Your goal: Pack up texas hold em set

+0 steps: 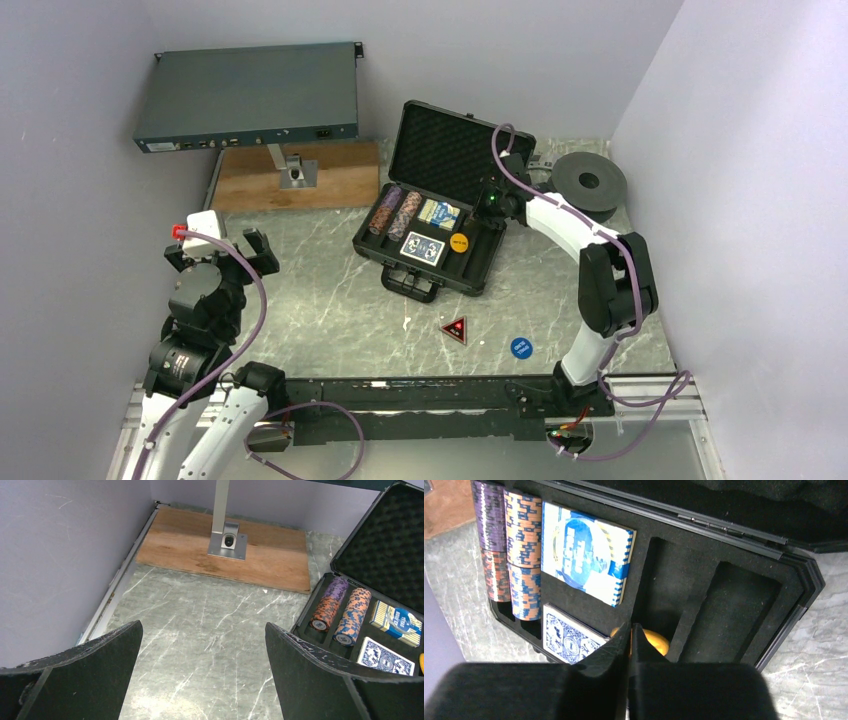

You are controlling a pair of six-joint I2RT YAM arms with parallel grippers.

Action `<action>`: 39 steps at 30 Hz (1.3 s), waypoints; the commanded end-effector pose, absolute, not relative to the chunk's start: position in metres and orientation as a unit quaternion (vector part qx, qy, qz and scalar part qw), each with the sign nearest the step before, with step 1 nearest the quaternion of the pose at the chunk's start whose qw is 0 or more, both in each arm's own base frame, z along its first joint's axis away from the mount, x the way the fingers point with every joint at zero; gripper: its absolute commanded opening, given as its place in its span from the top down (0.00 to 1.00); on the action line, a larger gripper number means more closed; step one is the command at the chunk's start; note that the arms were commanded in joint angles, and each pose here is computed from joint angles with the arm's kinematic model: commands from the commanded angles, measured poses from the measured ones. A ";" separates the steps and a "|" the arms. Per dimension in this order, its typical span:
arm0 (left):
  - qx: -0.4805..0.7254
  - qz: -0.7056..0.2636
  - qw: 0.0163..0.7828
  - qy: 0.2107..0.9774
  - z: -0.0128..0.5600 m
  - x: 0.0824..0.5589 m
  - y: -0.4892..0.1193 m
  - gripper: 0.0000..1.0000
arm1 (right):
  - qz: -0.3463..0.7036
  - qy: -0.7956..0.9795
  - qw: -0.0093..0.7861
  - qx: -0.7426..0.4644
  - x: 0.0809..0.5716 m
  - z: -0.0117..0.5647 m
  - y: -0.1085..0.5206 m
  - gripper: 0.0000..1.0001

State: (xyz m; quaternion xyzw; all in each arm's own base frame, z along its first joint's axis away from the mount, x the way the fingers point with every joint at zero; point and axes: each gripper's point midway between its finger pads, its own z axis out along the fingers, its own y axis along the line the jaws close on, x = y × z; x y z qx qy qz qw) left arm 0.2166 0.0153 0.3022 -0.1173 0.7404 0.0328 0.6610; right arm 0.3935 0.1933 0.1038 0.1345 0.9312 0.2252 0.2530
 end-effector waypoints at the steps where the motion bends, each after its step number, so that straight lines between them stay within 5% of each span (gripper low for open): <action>1: -0.117 0.032 0.674 0.729 0.311 0.220 0.015 0.00 | 0.249 0.920 0.264 0.149 0.407 0.110 0.196 1.00; 14: -0.116 0.034 0.671 0.732 0.309 0.222 0.015 0.00 | 0.224 0.922 0.291 0.122 0.403 0.123 0.180 0.95; 18: -0.116 0.035 0.669 0.733 0.308 0.222 0.015 0.00 | 0.239 0.917 0.305 0.098 0.394 0.131 0.182 0.68; 25: -0.101 0.025 0.667 0.738 0.308 0.224 0.009 0.00 | 0.200 0.922 0.317 0.096 0.372 0.140 0.160 0.58; 31: 0.043 -0.082 0.642 0.761 0.300 0.236 -0.055 0.00 | 0.142 0.923 0.341 0.108 0.348 0.151 0.129 0.23; 39: 0.223 -0.273 0.560 0.750 0.282 0.224 -0.148 0.00 | 0.124 0.896 0.397 0.153 0.355 0.214 0.109 0.13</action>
